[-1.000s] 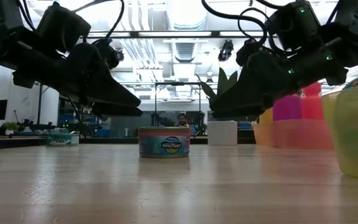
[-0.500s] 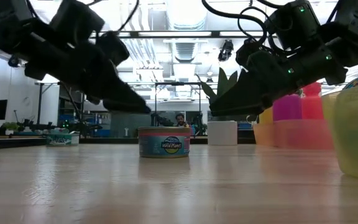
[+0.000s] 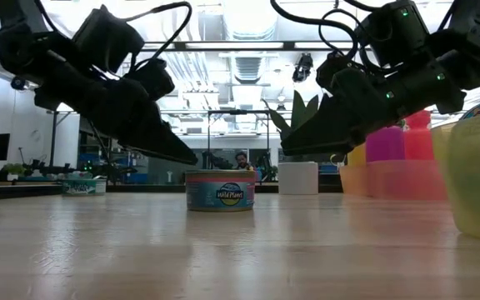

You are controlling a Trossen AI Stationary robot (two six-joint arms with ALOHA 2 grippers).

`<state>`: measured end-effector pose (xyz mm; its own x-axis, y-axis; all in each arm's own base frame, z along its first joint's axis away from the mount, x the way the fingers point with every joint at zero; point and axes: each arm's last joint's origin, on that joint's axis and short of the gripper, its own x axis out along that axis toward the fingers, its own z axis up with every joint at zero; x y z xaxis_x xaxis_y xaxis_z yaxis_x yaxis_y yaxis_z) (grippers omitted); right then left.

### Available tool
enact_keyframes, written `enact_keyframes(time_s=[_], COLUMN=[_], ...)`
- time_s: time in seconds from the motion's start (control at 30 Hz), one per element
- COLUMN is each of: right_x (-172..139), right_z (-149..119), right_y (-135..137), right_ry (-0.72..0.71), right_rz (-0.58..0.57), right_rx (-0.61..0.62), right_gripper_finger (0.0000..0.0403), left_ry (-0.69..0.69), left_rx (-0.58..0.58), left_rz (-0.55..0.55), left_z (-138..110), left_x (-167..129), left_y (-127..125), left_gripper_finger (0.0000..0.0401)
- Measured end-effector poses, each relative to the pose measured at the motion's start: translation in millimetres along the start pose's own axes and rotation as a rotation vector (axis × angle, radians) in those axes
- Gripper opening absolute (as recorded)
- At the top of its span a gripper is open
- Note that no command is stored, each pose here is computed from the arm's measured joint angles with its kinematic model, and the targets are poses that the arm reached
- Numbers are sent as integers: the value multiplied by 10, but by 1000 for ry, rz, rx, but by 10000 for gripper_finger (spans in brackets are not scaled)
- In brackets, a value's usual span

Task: Pick & Place Food Item
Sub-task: Put the blue and pink tuna can into the yellow bin

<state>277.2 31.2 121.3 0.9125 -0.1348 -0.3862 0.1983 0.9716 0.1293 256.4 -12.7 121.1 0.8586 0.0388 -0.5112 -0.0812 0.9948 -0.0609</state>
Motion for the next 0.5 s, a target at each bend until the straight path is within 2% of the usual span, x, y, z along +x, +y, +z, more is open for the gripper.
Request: enact_keyframes(time_s=[0.27, 0.5], right_x=[0, 0], right_z=[-1, -1], right_y=[0, 0], right_ry=[0, 0], right_rz=[0, 0], right_rx=[0, 1], right_gripper_finger=[190, 190], left_ry=[-8, -31], left_rx=[15, -26], left_rz=[8, 2], left_z=[-22, -135], left_x=[43, 211], left_y=[26, 28], left_gripper_finger=[263, 263])
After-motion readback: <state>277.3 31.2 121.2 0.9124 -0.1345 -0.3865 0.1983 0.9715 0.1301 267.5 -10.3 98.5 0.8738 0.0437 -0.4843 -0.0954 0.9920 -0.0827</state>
